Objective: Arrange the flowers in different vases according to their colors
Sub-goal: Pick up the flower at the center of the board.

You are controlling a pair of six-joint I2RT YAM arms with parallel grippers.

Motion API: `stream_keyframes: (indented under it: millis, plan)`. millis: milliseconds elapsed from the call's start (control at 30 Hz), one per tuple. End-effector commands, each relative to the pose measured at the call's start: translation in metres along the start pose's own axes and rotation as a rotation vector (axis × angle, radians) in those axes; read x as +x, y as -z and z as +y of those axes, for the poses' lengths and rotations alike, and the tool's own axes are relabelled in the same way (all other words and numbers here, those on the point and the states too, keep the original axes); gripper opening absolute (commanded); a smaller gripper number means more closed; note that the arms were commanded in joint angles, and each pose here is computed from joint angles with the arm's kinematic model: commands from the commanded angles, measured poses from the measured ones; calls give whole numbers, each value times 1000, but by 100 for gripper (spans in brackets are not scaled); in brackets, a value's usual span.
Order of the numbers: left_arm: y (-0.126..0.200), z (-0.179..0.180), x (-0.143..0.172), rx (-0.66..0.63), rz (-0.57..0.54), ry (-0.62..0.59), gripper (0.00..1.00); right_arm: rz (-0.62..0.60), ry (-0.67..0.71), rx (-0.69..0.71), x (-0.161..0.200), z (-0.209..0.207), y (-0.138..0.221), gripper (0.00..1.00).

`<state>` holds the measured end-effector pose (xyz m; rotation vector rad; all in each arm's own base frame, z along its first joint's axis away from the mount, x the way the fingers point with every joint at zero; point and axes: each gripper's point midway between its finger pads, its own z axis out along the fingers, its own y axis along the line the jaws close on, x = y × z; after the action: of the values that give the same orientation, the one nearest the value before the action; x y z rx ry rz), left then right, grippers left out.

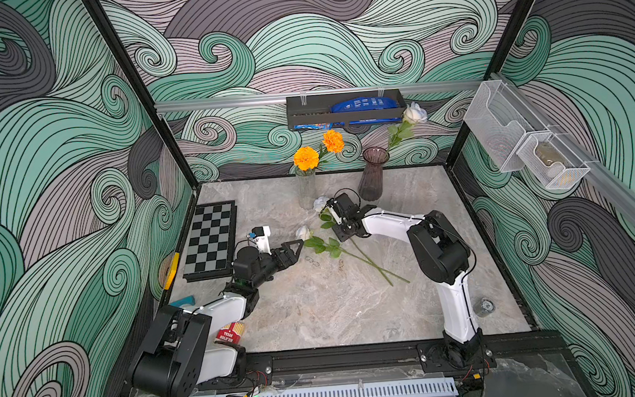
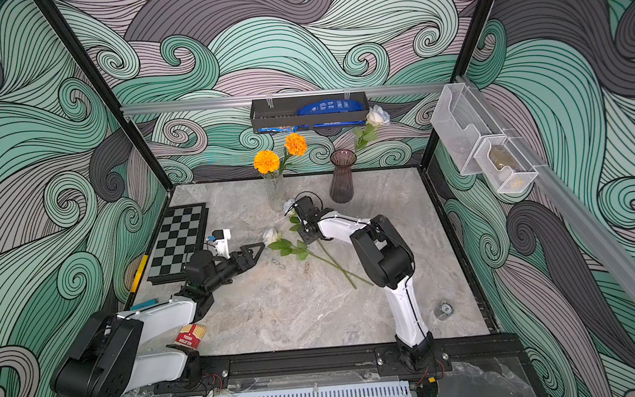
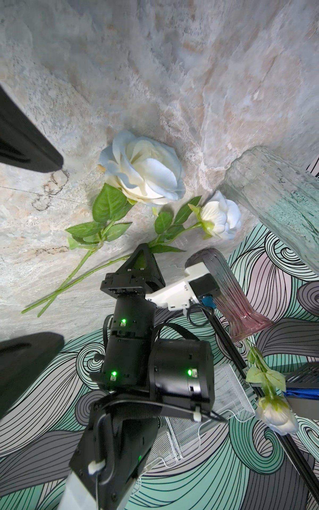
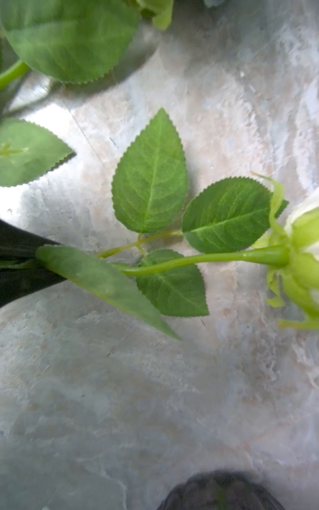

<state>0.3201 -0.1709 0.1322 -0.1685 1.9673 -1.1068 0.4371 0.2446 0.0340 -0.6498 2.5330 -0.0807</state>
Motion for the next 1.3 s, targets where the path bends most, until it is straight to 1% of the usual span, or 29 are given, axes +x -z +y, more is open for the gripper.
stream_keyframes:
  millis: [0,133,333,567,667,767,867,1000,1067,1133,1167,1200,1267]
  plan:
    - [-1,-3,-8,-1,-20,-29,94,-96,-7,67,-26,-11,38,7]
    - [-2,-3,-8,-2,-17,-30,94,-130,-15,121,-33,-18,54,5]
    - [-3,-2,-7,-5,-11,-23,94,-165,-77,167,-35,-34,75,4]
    - [-4,-4,-6,5,2,-13,94,-210,-206,219,-30,-68,101,0]
    - [-5,-13,-2,58,20,-16,94,-258,-238,227,-29,-75,118,0]
    - [-7,-31,7,128,47,-33,94,-312,-271,229,-29,-82,136,0]
    - [-13,-50,21,153,65,-88,94,-392,-302,227,-27,-89,159,0]
    - [-29,-78,50,142,99,-203,95,-543,-350,222,-25,-98,199,0]
    - [-36,-88,65,146,125,-212,95,-634,-366,212,-26,-103,222,0]
    - [-40,-97,80,163,146,-196,95,-741,-380,175,-26,-104,249,2]
    - [-40,-105,85,186,147,-188,95,-801,-385,152,-26,-103,262,3]
    - [-44,-105,98,188,177,-179,95,-874,-395,130,-27,-104,279,5]
    - [-49,-115,105,210,194,-171,95,-981,-417,111,-23,-107,301,5]
